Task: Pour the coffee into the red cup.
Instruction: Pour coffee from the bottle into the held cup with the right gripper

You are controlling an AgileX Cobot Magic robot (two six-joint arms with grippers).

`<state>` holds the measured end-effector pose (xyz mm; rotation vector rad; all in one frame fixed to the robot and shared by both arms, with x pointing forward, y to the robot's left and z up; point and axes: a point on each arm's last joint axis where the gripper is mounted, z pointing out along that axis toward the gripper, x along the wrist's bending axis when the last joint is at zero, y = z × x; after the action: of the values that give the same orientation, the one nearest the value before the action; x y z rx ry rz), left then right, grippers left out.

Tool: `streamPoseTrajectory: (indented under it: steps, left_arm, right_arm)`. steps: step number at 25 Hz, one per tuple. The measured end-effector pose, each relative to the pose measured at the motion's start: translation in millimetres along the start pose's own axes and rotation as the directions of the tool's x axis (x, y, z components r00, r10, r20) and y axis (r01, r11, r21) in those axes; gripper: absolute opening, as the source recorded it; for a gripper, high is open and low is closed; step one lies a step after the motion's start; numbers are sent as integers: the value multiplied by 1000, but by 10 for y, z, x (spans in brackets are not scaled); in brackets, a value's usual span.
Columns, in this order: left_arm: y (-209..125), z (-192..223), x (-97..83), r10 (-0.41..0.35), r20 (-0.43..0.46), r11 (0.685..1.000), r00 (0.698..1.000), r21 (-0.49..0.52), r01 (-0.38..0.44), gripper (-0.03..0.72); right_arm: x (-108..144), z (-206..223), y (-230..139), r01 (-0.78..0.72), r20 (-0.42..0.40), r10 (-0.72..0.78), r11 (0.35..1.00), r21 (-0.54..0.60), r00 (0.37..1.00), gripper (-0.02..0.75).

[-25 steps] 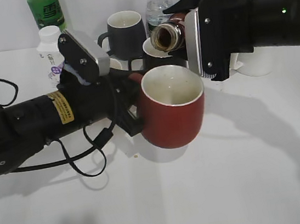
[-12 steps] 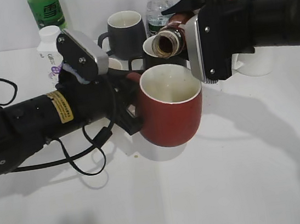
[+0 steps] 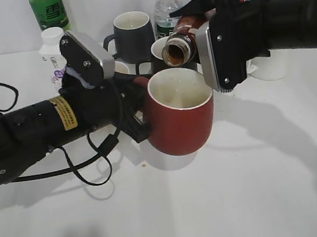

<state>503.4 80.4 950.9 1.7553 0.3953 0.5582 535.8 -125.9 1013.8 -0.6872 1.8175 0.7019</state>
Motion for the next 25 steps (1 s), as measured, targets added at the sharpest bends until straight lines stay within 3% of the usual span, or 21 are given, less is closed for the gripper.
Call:
streamPoseTrajectory:
  steps: [25]
  left_arm:
    - [35,-66,-23,12,7,1000,1000,0,-12,69]
  right_arm:
    - [-2,0,2,146,2,-146,989,-2,989,501]
